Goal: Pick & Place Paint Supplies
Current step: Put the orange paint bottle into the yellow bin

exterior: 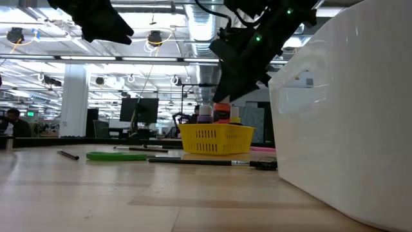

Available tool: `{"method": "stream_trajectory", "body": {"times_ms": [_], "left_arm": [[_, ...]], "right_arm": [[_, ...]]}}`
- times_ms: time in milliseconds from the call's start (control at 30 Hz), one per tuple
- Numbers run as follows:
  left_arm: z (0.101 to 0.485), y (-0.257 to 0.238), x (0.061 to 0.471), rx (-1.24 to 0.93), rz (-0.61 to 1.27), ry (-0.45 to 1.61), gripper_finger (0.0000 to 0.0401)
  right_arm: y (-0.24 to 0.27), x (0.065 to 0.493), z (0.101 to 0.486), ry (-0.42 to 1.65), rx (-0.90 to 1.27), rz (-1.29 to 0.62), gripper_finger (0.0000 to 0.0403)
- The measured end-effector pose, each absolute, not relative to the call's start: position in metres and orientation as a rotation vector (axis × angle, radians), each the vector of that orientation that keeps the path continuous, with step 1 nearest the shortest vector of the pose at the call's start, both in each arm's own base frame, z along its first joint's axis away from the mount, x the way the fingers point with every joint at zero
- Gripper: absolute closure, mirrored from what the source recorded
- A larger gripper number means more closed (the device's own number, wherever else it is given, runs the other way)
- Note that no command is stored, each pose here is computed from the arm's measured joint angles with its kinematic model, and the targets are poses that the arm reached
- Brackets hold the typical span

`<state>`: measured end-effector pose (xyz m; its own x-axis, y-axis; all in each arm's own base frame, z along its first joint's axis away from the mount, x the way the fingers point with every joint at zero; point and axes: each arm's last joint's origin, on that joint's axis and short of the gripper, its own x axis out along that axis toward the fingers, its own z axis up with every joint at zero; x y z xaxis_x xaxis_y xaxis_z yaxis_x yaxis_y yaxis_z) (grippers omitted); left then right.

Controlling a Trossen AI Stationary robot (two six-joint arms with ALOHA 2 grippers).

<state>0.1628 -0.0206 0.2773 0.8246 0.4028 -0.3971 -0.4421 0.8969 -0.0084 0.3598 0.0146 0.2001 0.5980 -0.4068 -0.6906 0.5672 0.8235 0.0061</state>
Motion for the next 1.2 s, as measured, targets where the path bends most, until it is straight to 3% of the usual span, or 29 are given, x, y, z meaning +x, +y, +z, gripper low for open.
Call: {"method": "stream_trajectory", "body": {"times_ms": [1200], "left_arm": [[0.277,-0.021,0.163,-0.108,0.451,0.4,0.0215]], "right_arm": [[-0.01,0.369,0.186,0.809,0.129,-0.454,0.0291]]}}
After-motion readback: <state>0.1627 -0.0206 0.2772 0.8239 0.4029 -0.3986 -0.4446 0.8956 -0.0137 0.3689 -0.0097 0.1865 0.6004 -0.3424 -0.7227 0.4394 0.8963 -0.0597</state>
